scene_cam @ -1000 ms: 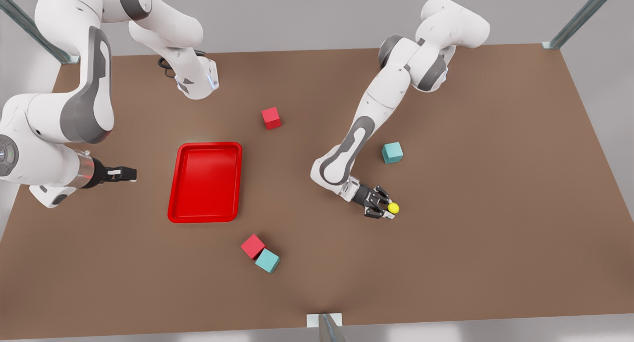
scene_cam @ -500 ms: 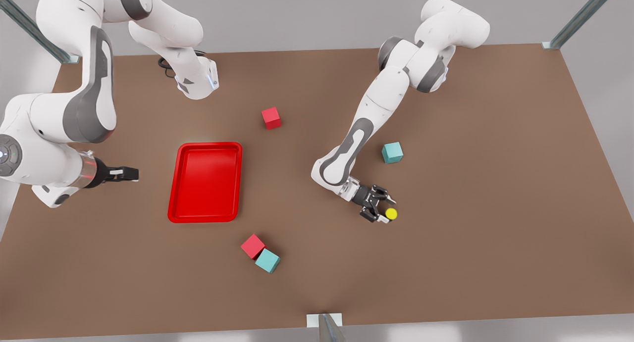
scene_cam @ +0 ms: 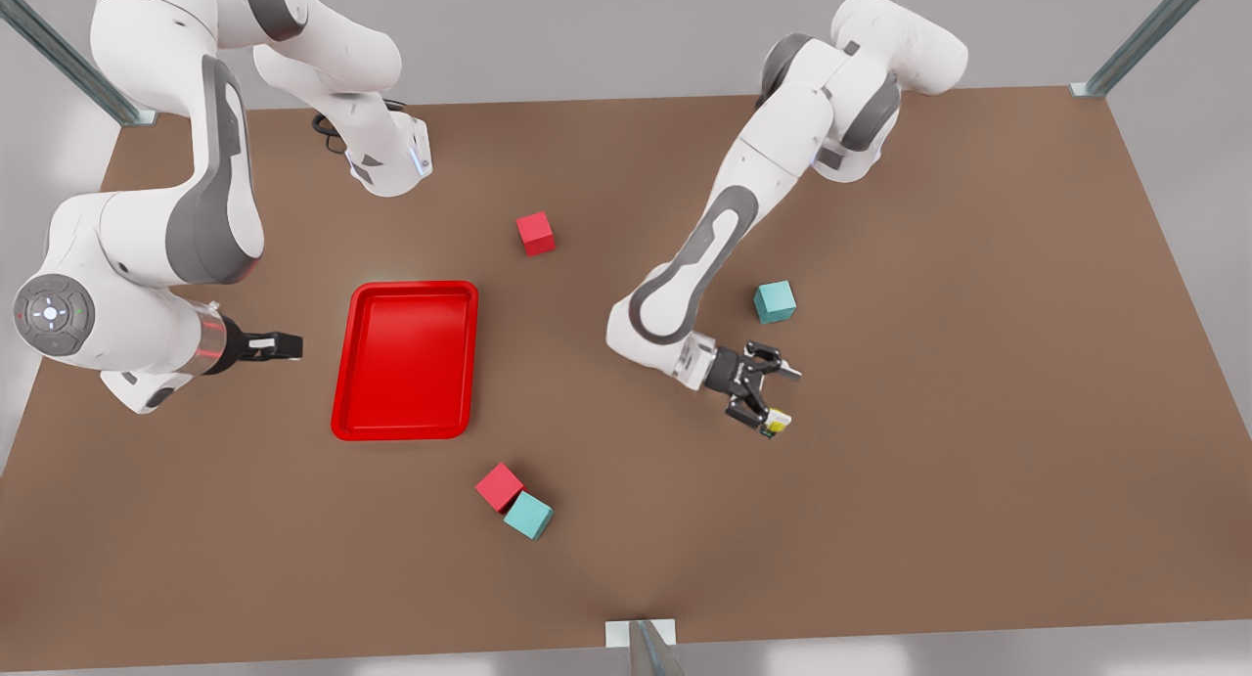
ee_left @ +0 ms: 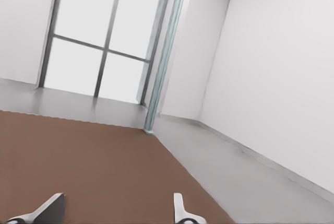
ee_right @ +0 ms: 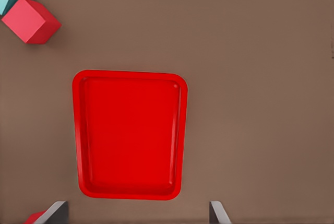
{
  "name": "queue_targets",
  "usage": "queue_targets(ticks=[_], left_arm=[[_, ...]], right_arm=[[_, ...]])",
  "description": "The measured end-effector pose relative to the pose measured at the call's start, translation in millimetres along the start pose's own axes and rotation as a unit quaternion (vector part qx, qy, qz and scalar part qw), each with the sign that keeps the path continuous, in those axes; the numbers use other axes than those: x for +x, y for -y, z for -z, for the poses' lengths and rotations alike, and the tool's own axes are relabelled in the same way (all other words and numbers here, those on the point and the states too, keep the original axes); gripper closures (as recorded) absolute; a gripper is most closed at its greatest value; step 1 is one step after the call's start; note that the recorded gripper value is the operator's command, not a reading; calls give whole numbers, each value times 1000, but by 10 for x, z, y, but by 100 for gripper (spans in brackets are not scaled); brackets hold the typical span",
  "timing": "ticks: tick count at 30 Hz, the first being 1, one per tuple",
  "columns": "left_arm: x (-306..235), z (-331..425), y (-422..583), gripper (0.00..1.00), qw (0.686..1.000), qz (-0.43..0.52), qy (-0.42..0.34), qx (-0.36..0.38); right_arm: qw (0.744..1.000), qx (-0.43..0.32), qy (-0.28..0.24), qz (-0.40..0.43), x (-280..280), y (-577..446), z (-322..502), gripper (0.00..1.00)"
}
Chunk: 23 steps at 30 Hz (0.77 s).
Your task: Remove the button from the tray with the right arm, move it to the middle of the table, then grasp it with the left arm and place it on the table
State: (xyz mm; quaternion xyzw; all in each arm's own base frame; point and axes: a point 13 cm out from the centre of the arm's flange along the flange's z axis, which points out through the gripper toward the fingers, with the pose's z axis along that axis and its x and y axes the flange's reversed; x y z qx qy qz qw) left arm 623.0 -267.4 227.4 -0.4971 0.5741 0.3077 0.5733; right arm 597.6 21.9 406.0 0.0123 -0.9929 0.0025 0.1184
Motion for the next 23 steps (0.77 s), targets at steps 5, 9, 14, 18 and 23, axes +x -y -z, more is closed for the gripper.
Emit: queue_targets(ticks=[5,9,14,18,23], left_arm=[[-1682,-822,42,0,883,-34,-387,-263],[-3278,-961,-689,0,802,-95,-559,-189],[-3252,-776,-822,0,747,-229,-623,-45],[-3229,-659,-751,0,707,-319,-629,57],[-3221,-601,-698,0,660,-405,-615,150]], right_arm=[[1000,1,-1,-7,1,-26,-5,0],[1000,2,-3,-6,5,-114,-26,0],[1000,4,-3,-8,5,-208,-36,0],[1000,3,-2,-23,0,-102,-17,0],[999,2,-2,-33,-8,-37,-20,0]])
